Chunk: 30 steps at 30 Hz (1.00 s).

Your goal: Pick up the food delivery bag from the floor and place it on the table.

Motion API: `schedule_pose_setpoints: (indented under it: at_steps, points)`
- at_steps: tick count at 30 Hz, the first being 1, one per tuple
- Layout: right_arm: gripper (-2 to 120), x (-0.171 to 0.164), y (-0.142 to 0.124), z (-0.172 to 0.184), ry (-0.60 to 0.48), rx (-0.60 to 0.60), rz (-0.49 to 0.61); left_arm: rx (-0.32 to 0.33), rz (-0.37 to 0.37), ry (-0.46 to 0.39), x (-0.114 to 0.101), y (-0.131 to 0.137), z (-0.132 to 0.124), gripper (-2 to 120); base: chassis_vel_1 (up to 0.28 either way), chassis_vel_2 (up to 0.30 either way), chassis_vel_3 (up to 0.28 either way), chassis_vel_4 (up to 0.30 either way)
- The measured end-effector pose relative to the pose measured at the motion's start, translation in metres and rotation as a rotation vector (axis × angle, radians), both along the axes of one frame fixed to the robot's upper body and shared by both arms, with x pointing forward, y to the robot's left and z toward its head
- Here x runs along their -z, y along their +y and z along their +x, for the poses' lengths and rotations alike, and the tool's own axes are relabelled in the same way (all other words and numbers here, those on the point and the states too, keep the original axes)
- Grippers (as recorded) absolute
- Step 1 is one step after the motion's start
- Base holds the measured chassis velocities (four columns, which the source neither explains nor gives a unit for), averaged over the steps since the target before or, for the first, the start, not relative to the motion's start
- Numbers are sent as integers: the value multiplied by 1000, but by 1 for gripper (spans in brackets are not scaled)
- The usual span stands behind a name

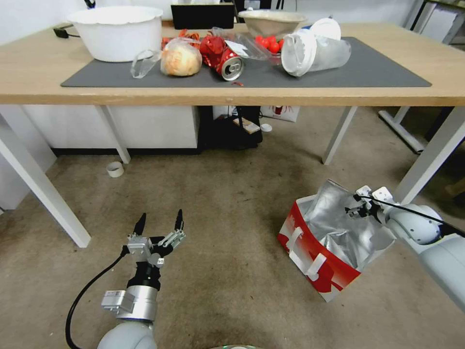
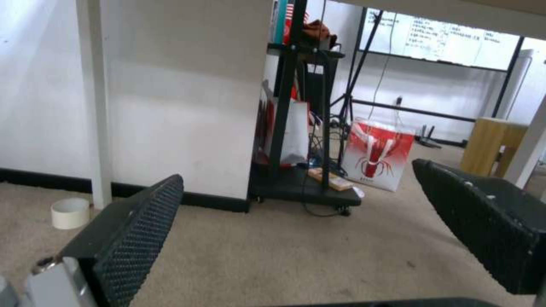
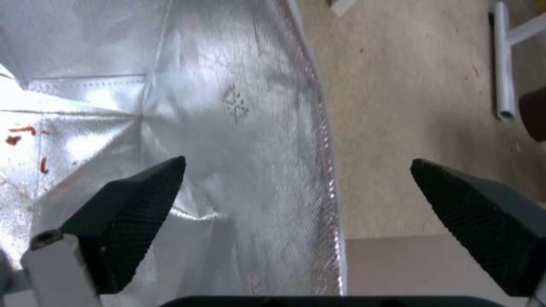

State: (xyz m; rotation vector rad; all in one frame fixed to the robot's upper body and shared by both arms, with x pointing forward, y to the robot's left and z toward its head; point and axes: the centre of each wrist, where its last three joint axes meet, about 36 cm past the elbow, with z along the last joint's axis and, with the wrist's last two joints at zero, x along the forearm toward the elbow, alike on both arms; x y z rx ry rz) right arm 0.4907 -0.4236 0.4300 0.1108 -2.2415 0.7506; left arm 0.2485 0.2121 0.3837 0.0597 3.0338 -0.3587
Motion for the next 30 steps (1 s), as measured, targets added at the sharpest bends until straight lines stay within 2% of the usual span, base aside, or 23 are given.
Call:
schedule_pose_setpoints:
  at_steps: [11, 14, 15, 18, 19, 22, 23, 26, 27, 30]
  points:
    - [99, 4, 5, 2, 36, 19, -6, -5, -7, 9, -3, 0, -1, 100, 0, 0, 0, 0]
    - [89, 7, 5, 0, 45, 19, -10, -7, -9, 12, -2, 0, -2, 100, 0, 0, 0, 0]
    - [89, 7, 5, 0, 45, 19, -10, -7, -9, 12, -2, 0, -2, 100, 0, 0, 0, 0]
    - [75, 6, 4, -1, 47, 18, -11, -8, -9, 14, -2, -1, -3, 100, 0, 0, 0, 0]
    - [75, 6, 4, -1, 47, 18, -11, -8, -9, 14, -2, -1, -3, 100, 0, 0, 0, 0]
    - [60, 5, 3, -2, 48, 15, -13, -7, -9, 11, -3, -1, -3, 100, 0, 0, 0, 0]
    - [60, 5, 3, -2, 48, 15, -13, -7, -9, 11, -3, -1, -3, 100, 0, 0, 0, 0]
    - [45, 5, 3, -3, 50, 14, -12, -7, -8, 10, -4, -1, -3, 100, 0, 0, 0, 0]
    - [45, 5, 3, -3, 50, 14, -12, -7, -8, 10, -4, -1, -3, 100, 0, 0, 0, 0]
    - [32, 7, 3, -4, 53, 14, -12, -8, -8, 8, -5, -1, -4, 100, 0, 0, 0, 0]
